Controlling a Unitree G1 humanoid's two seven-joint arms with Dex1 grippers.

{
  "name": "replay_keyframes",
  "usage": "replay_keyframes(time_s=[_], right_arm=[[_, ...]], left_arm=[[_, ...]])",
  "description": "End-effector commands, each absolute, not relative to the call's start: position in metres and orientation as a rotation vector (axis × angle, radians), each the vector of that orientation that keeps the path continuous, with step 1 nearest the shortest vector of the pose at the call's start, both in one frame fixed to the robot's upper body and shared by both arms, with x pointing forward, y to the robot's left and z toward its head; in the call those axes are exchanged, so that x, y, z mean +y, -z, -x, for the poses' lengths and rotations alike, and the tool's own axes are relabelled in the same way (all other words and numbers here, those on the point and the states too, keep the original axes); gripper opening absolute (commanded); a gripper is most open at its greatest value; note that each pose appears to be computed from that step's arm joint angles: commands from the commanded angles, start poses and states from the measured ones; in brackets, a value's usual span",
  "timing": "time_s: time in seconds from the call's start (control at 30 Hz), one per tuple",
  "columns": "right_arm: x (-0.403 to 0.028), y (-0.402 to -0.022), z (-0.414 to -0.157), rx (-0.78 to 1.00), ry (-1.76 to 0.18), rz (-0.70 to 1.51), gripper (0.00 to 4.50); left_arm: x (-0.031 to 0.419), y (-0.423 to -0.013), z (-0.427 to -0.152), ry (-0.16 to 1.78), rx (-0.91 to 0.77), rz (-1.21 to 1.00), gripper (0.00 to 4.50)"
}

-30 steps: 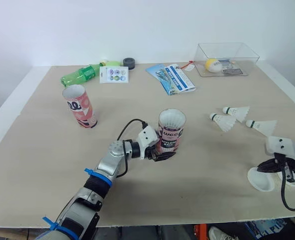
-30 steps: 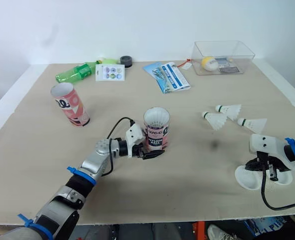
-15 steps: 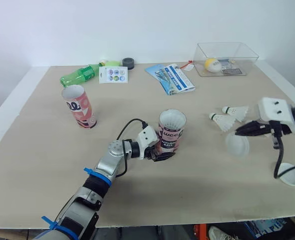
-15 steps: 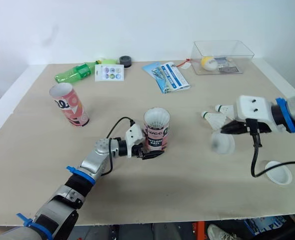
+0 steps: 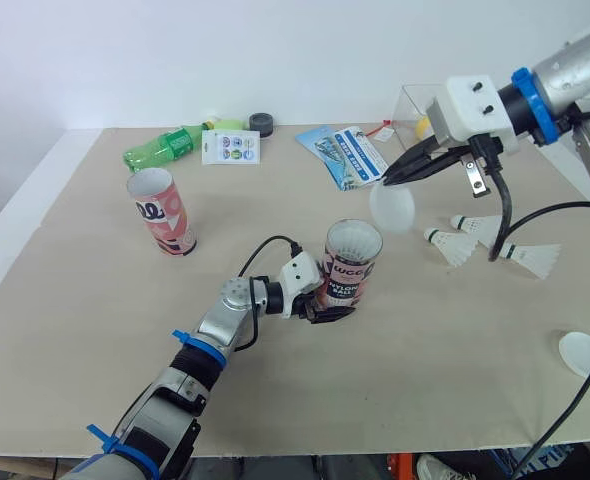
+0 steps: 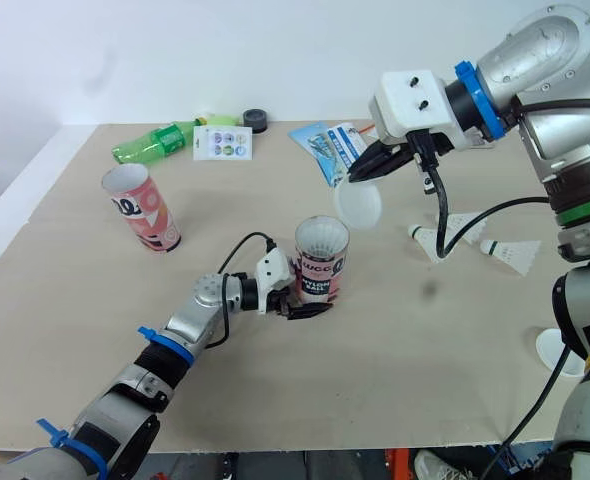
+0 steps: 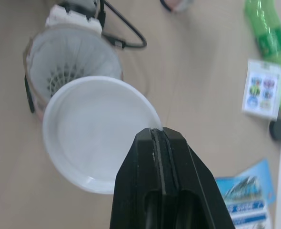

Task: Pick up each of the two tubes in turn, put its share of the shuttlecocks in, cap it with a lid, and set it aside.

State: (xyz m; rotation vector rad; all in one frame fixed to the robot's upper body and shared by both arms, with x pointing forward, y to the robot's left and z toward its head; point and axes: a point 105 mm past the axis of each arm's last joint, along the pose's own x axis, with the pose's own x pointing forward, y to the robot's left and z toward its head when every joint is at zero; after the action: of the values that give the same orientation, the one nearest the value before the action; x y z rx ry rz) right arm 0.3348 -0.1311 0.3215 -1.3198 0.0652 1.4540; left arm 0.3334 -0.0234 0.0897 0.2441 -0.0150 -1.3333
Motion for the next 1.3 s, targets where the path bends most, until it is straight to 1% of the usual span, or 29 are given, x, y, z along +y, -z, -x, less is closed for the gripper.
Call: replay_keyframes(time_s=[0.03, 0.13, 0.23, 0.3, 0.43, 0.73, 1.0, 1.3], right_arm=[[-0.119, -0.323, -0.323, 0.026, -1.566, 1.356, 0.04], [-0.110, -0.320, -0.319, 0.017, -1.619, 1.358, 0.04], [-0.100, -0.317, -0.320, 0.003, -1.649, 1.402, 0.04], [-0.092, -0.313, -0.320, -0.004, -1.682, 1.389, 0.04], [-0.083, -0.302, -0.327, 0.002, -1.703, 1.467, 0.04], [-0.082, -0.289, -0.339, 0.016, -1.704, 1.557, 0.04], [-0.085, -0.290, -0.338, 0.006, -1.697, 1.601, 0.04], [-0.085, -0.285, -0.332, -0.001, -1.724, 1.661, 0.04]], left_arm=[[-0.013, -0.061, -0.334, 1.301, 0.108, -0.253, 3.71], [-0.013, -0.061, -0.334, 1.301, 0.109, -0.258, 3.71], [-0.012, -0.061, -0.334, 1.301, 0.111, -0.258, 3.71], [-0.012, -0.061, -0.334, 1.301, 0.111, -0.260, 3.71], [-0.012, -0.061, -0.335, 1.294, 0.110, -0.258, 3.71], [-0.009, -0.061, -0.335, 1.282, 0.111, -0.253, 3.71], [-0.007, -0.059, -0.334, 1.279, 0.123, -0.248, 3.71], [-0.007, -0.059, -0.335, 1.279, 0.129, -0.236, 3.71]])
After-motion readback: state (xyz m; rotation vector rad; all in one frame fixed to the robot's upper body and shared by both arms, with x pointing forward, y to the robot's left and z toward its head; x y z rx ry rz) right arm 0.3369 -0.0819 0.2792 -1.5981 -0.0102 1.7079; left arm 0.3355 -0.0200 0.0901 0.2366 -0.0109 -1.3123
